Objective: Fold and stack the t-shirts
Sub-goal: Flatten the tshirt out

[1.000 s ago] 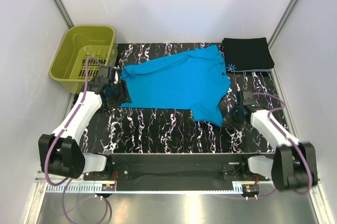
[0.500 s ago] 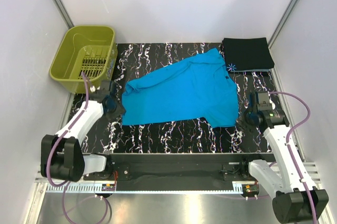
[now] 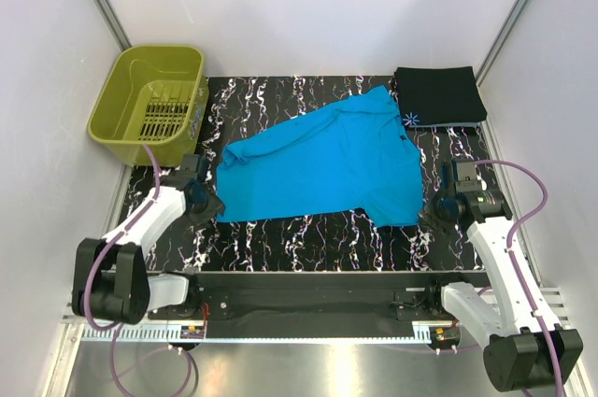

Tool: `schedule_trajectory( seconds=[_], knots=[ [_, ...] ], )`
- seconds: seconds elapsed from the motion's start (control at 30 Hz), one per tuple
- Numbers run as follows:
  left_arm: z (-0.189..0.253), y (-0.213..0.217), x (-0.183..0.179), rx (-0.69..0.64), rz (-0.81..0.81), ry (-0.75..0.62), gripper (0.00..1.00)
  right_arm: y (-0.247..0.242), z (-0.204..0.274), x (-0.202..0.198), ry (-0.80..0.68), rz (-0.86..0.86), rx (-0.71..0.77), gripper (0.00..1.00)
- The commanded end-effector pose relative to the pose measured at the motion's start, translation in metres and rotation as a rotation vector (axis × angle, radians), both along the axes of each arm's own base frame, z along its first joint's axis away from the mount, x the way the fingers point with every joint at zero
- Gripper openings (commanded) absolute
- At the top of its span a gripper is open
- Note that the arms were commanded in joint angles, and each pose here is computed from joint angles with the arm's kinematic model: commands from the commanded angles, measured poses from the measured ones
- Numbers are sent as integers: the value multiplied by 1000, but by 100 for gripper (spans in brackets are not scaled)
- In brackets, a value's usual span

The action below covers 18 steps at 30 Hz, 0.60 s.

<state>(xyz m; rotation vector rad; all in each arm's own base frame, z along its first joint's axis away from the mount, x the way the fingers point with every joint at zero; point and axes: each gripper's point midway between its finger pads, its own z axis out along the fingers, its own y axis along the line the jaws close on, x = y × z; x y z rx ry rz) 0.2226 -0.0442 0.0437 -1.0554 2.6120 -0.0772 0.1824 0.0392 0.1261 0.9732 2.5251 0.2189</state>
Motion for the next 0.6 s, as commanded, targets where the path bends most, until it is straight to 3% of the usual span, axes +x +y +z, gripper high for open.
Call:
schedule_trajectory(
  seconds=[0.0, 0.17, 0.57],
  knots=[
    [-1, -4, 15, -25, 25, -26, 49, -5, 14, 8, -40, 4, -30, 0],
    [-5, 0, 20, 0, 31, -23, 43, -4, 14, 9, -43, 9, -20, 0],
    [-21, 2, 23, 17, 20, 9, 42, -3, 14, 9, -44, -4, -12, 0]
  ],
)
